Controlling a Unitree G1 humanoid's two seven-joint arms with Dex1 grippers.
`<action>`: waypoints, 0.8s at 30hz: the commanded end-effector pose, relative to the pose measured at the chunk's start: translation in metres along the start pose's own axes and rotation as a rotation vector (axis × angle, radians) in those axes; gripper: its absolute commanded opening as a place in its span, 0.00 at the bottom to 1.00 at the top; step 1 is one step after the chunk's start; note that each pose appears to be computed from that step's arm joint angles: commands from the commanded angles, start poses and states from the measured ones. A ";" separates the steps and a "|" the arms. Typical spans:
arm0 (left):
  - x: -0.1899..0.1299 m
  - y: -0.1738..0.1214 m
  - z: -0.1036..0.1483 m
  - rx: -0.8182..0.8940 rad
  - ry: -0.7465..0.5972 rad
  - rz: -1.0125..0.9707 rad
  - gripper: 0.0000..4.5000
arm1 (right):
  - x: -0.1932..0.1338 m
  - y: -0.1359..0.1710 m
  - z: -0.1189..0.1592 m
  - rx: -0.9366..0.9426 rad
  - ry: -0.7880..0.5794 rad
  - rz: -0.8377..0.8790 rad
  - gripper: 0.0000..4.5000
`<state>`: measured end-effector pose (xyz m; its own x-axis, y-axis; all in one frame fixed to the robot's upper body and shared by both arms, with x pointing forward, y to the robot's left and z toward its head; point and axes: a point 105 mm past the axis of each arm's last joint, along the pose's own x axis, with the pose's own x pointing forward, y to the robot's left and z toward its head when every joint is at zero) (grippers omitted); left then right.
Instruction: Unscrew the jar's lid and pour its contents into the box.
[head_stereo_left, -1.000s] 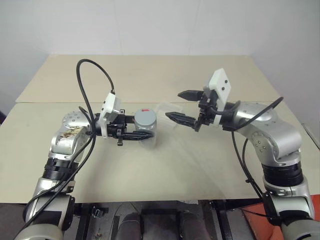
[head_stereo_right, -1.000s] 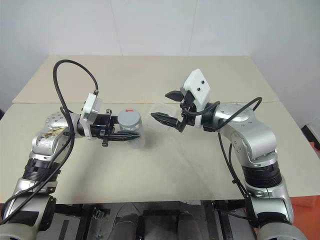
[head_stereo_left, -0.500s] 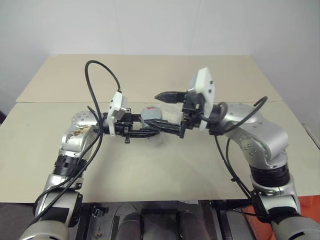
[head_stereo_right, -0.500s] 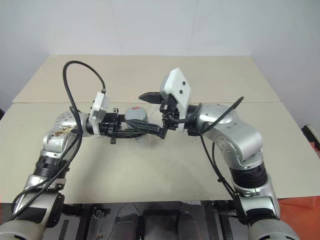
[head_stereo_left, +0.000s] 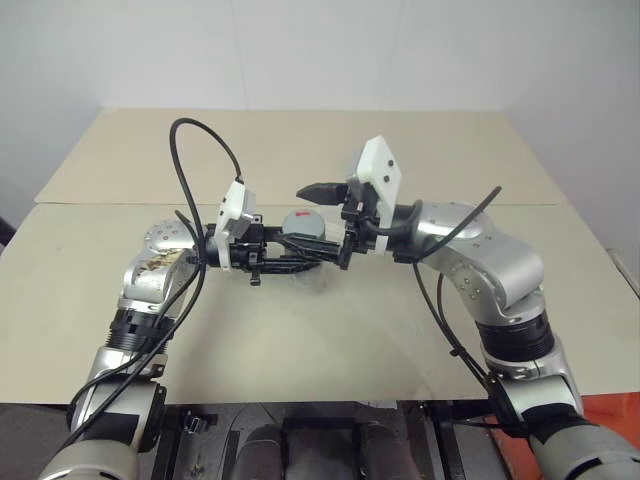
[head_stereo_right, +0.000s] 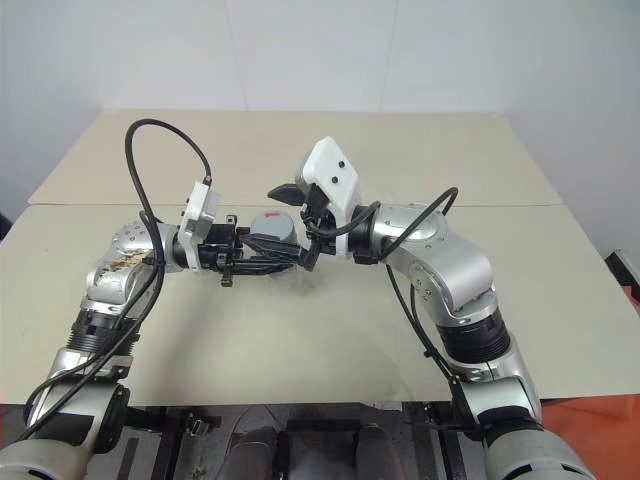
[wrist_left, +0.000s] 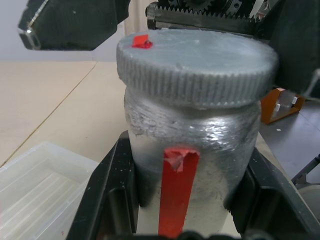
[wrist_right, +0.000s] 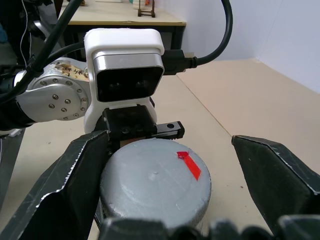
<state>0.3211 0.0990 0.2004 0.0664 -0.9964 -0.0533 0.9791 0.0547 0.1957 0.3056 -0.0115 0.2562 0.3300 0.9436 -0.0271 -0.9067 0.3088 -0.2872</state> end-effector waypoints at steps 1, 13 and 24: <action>-0.006 -0.001 0.012 0.052 -0.005 -0.002 0.43 | -0.013 -0.015 0.010 -0.066 -0.012 -0.067 0.99; -0.017 -0.002 0.015 0.056 0.007 0.021 0.43 | -0.037 -0.020 0.005 -0.080 0.012 -0.103 0.99; -0.017 0.000 0.014 0.053 0.017 0.029 0.43 | -0.048 -0.003 0.009 -0.075 -0.016 -0.020 0.99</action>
<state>0.3193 0.1170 0.2015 0.1118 -0.9902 -0.0842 0.9755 0.0932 0.1991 0.3017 -0.0556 0.2502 0.3775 0.9242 -0.0573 -0.8873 0.3433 -0.3080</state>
